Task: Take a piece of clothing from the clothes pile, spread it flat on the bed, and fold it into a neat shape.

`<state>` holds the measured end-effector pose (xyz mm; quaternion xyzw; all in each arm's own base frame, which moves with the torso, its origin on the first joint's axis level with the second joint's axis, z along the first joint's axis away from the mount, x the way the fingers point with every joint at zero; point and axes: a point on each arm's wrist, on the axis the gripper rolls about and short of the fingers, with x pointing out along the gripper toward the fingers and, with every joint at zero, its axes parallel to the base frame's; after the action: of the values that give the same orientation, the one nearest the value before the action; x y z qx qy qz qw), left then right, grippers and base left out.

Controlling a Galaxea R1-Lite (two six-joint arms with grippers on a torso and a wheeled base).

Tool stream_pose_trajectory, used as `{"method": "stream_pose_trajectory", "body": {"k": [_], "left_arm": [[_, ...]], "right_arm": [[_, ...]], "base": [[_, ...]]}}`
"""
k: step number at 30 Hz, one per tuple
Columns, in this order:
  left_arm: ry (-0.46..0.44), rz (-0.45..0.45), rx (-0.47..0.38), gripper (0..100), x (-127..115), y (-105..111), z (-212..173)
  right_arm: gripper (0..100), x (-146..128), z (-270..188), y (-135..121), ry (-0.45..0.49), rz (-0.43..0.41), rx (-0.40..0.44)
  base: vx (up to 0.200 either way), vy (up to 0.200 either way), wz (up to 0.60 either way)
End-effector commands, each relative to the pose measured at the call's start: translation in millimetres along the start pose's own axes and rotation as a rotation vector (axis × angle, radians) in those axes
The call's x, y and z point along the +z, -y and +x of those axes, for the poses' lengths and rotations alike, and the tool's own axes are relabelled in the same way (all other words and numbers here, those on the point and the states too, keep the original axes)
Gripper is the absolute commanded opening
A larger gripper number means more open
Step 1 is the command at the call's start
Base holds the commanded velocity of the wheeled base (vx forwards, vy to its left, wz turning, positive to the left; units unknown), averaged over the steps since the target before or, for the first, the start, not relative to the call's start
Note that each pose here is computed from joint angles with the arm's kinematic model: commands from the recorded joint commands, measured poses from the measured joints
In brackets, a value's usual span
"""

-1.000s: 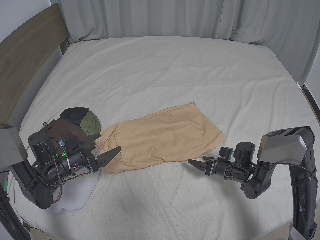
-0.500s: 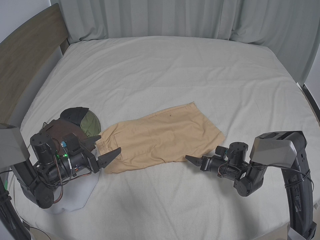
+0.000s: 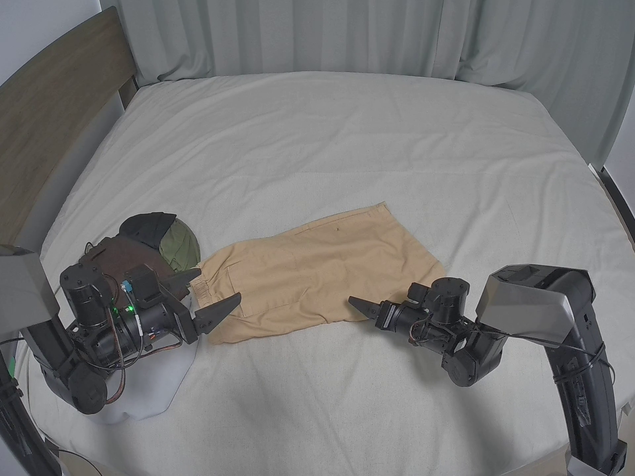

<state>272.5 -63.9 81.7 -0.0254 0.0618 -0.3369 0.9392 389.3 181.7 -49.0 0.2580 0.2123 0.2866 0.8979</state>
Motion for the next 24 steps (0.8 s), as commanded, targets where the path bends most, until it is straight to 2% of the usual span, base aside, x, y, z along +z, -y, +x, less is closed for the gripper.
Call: {"method": "stream_pose_trajectory", "body": {"k": [1,10,11,15,24], "left_arm": [[-0.001,0.0,-0.003,100,-0.2,0.8,0.1],[0.017,0.005,-0.009,100,3.1,-1.5,4.1],[0.019,0.007,-0.014,100,3.5,-1.9,5.0],[0.029,0.009,-0.059,100,6.1,-3.7,6.0],[0.018,-0.015,-0.064,100,3.0,-3.6,6.7]], "right_arm": [[100,-4.5,3.3,1.2,-0.007,0.001,0.002],[100,-4.0,3.2,1.7,0.0,0.014,0.003],[0,-4.2,3.0,1.8,0.0,0.014,0.003],[0,-4.5,2.5,1.9,0.0,0.014,0.003],[0,-3.8,-1.4,0.1,0.009,0.013,0.009]], "base": [[0.0,0.0,0.0],[0.0,0.0,0.0],[0.0,0.0,0.0],[0.0,0.0,0.0],[0.0,0.0,0.0]]}}
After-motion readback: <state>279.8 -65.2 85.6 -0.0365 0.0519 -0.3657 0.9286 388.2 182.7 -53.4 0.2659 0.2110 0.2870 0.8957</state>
